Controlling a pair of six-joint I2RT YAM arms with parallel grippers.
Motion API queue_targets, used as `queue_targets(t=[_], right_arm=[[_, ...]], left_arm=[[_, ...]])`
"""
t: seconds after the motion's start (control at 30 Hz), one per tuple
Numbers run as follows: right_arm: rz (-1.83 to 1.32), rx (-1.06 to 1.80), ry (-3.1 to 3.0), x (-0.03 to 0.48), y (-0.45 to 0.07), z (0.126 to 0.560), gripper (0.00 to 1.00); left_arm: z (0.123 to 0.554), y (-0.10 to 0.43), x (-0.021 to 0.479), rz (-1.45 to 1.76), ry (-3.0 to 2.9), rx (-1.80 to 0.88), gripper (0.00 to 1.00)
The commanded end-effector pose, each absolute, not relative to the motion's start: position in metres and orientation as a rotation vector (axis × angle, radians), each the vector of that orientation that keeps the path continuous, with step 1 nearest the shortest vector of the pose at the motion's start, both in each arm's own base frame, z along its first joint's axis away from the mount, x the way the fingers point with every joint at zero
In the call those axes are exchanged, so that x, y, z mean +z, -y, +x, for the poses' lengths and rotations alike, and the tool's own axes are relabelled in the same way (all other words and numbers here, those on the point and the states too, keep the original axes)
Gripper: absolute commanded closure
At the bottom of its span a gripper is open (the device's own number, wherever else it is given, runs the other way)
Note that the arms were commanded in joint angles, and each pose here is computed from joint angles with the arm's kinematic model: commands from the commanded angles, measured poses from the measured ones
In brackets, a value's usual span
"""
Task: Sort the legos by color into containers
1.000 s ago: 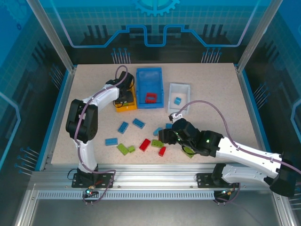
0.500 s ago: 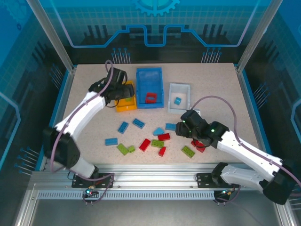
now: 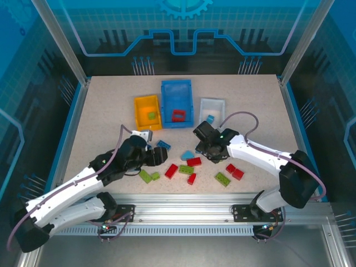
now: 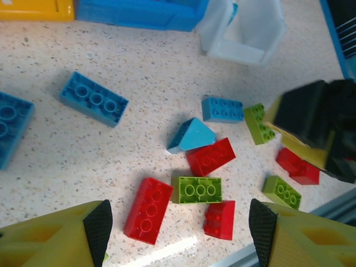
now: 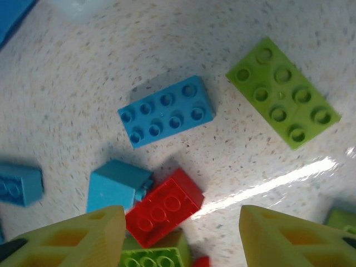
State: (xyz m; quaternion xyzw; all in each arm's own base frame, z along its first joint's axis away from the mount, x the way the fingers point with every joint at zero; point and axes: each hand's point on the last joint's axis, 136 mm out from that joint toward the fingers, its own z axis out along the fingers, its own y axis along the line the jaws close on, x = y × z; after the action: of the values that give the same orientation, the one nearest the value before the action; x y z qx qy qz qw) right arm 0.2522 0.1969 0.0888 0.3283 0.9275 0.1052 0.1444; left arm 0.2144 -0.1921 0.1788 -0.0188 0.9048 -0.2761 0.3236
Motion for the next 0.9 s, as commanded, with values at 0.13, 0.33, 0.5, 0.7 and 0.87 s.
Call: queue_targets(t=[0.13,0.33,0.5,0.7,0.87], right_arm=[[1.547,0.378,-2.474,0.077,-0.203,0.288,0.38],[1.759,0.422,-2.443,0.051,-0.206,0.300,0.35],[1.849,0.433,-2.418,0.038,-0.207,0.300,0.29],[1.911,0.356,-2.427,0.020,-0.207,0.300,0.36],[1.931,0.323,-2.413,0.007,-0.203,0.298,0.48]], left_arm=[[0.215,0.197,0.206,-0.061,-2.267,-0.826,0.30],[0.214,0.200,0.209,-0.053,-2.267,-0.839,0.30],[0.212,0.200,0.211,-0.037,-2.270,-0.834,0.30],[0.213,0.200,0.212,-0.039,-2.267,-0.829,0.31],[0.212,0.198,0.215,-0.034,-2.259,-0.823,0.31]])
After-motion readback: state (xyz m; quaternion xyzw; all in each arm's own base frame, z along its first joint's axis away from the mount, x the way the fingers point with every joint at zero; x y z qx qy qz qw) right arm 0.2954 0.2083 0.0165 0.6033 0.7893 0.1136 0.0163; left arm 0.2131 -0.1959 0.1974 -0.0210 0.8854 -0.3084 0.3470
